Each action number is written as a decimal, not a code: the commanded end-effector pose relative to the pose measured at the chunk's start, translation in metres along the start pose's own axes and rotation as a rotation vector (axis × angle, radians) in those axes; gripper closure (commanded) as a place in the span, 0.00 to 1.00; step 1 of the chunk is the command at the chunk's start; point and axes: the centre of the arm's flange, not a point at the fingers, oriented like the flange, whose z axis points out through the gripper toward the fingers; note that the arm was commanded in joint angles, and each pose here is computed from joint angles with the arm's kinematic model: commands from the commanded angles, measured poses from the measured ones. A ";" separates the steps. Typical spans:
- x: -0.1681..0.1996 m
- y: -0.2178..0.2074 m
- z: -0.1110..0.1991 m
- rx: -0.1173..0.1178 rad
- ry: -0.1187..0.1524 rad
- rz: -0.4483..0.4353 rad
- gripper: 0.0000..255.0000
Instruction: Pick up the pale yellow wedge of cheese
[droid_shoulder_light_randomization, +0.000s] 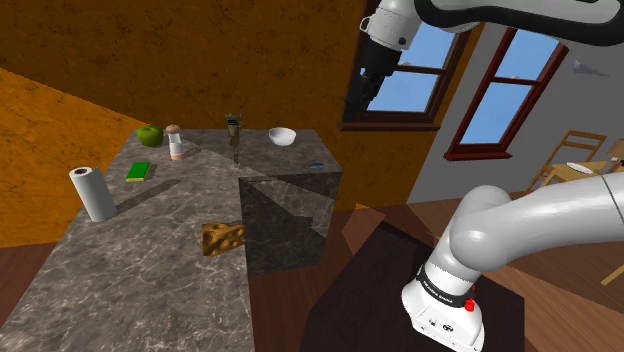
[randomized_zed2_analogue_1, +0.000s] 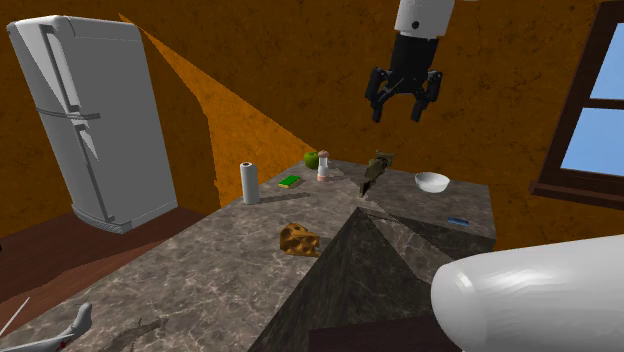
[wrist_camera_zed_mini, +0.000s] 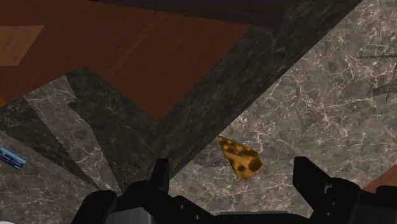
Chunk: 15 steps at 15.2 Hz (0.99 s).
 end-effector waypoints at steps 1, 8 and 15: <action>0.000 0.000 0.000 0.000 0.000 0.000 0.00; 0.053 -0.006 0.079 0.008 -0.035 -0.088 0.00; 0.102 -0.017 0.160 0.016 -0.070 -0.177 0.00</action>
